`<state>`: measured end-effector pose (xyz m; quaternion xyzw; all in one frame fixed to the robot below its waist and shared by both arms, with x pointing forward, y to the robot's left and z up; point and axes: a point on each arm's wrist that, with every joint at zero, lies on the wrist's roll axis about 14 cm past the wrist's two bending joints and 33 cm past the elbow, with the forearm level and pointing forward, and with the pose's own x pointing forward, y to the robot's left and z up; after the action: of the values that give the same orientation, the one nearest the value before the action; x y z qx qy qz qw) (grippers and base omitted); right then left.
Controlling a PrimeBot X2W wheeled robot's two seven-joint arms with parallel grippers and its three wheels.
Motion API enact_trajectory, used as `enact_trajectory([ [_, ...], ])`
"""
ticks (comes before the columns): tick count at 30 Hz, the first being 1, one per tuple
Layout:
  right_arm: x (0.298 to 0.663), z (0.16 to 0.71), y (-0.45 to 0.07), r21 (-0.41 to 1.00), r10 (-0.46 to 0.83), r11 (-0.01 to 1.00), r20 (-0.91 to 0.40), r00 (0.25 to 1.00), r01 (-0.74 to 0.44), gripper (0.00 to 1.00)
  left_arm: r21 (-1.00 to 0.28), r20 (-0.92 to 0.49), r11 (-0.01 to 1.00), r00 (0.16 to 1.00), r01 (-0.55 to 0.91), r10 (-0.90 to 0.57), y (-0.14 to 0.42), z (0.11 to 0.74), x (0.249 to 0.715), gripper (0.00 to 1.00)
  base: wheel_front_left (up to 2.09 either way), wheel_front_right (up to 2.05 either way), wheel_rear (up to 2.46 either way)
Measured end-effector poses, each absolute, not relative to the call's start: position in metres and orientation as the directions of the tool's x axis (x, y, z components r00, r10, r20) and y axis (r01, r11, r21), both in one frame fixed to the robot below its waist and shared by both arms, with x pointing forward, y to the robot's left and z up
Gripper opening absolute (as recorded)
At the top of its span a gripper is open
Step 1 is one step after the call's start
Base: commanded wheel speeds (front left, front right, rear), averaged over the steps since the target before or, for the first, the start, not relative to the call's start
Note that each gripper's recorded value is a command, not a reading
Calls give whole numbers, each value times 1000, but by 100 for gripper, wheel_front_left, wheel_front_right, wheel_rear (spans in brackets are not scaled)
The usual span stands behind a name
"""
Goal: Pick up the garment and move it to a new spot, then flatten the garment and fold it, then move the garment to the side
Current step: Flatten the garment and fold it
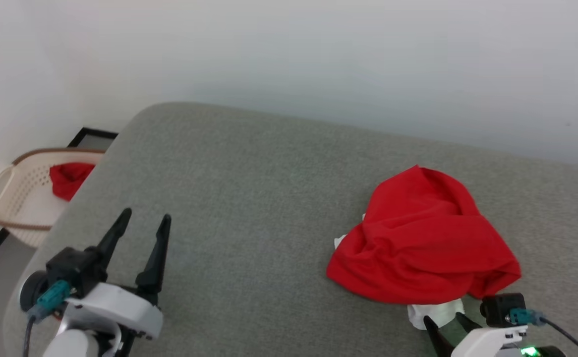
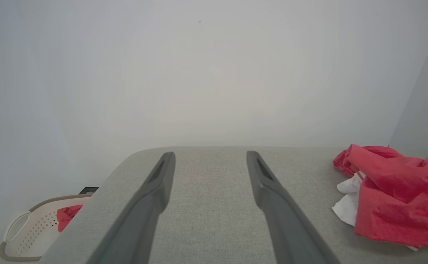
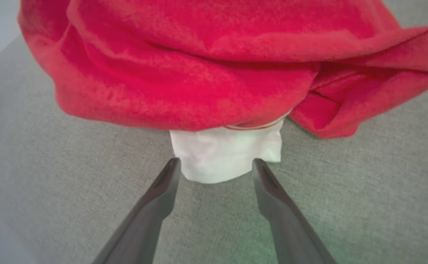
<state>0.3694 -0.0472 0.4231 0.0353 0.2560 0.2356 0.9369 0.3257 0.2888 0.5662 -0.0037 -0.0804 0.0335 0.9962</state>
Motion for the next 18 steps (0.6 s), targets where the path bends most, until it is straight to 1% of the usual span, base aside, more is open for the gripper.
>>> enact_trajectory([
  [4,378,413,-42,178,456,886,-504,734,-428,100,-18,161,997,984,-71,73,288,565,330,100,0,0,0],
  [9,383,393,-37,146,441,883,-589,678,-447,100,-22,151,996,985,-86,89,291,561,332,100,0,0,0],
  [15,392,379,-28,125,427,874,-657,621,-469,100,-28,133,993,985,-111,114,297,554,332,100,0,0,0],
  [16,393,377,-27,120,424,873,-666,614,-473,95,-31,130,993,984,-116,119,299,552,332,100,0,0,0],
  [17,394,376,-25,119,424,871,-670,609,-476,69,-32,128,992,984,-120,123,300,551,332,100,0,0,0],
  [18,395,375,-25,118,424,871,-673,606,-478,16,-32,128,992,984,-122,125,301,551,333,100,0,0,0],
])
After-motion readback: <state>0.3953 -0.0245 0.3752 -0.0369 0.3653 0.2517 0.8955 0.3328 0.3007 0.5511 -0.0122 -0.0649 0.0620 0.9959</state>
